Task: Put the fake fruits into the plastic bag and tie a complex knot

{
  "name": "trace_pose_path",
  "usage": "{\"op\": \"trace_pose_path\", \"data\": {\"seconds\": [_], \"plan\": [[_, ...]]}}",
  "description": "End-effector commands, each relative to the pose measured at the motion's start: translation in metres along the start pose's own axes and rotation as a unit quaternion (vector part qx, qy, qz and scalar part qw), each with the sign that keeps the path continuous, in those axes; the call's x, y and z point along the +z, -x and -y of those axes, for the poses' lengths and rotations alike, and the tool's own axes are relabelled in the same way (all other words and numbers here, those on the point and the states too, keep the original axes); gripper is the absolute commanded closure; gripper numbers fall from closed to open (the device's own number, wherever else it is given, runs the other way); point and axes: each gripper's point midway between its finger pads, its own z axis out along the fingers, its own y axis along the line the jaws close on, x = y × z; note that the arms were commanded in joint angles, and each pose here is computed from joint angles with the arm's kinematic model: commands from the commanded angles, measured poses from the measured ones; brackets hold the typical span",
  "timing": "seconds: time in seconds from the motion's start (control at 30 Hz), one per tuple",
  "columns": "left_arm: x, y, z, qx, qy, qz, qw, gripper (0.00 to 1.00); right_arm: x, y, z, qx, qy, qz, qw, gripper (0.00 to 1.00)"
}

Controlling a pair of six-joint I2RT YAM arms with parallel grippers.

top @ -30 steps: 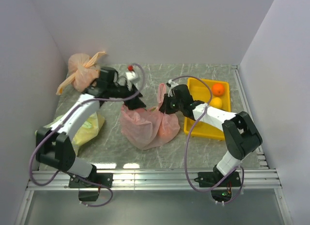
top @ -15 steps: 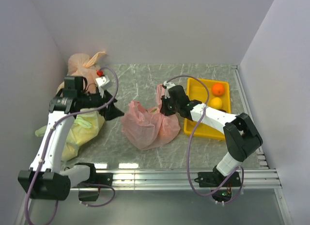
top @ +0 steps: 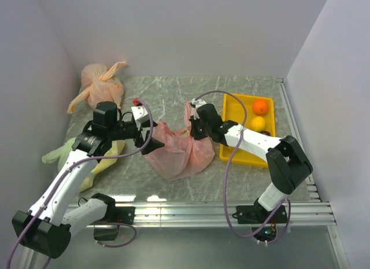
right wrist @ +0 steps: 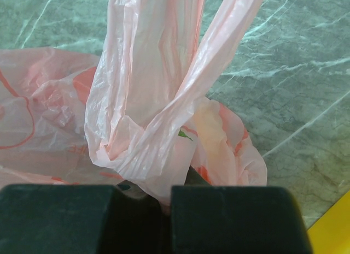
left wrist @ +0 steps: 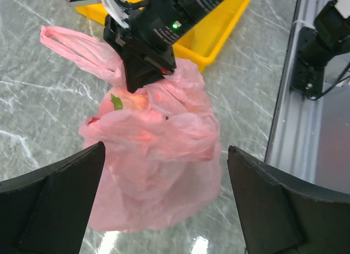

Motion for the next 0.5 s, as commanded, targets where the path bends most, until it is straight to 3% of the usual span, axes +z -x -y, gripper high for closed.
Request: {"op": "trace_pose_path", "data": {"seconds": [0.0,0.03,0.07,0.13,0.17,0.23,0.27,0.47], "plan": [[0.013,0.016,-0.016,0.013,0.024,0.032,0.999,0.01,-0.005,-0.01,0.006,-0.021,-0.023,-0.022,0.999,1.0],[0.017,0.015,-0.017,0.008,0.025,0.03,0.999,0.06,-0.004,-0.011,0.004,-0.025,-0.022,-0.023,0.999,1.0],[0.019,0.017,-0.016,0.003,0.017,0.029,0.999,0.24,-0.004,-0.011,0.01,-0.029,-0.034,-0.023,0.999,1.0],[0.021,0.016,-0.015,-0.004,0.003,0.018,1.0,0.48,-0.003,-0.014,0.012,-0.044,-0.04,-0.026,0.998,1.0],[0.019,0.024,-0.015,-0.002,0.005,0.023,1.0,0.64,-0.003,-0.014,0.017,-0.048,-0.05,-0.024,0.997,1.0],[0.013,0.034,-0.011,0.003,0.006,0.038,0.999,0.78,-0.002,-0.019,0.022,-0.061,-0.059,-0.031,0.996,1.0],[0.01,0.037,-0.011,0.006,0.013,0.042,0.999,0.98,-0.001,-0.021,0.024,-0.066,-0.064,-0.036,0.995,1.0],[-0.032,0.043,-0.026,-0.039,0.089,0.062,0.993,1.0,-0.003,-0.027,0.037,-0.097,-0.085,-0.042,0.991,1.0]]}}
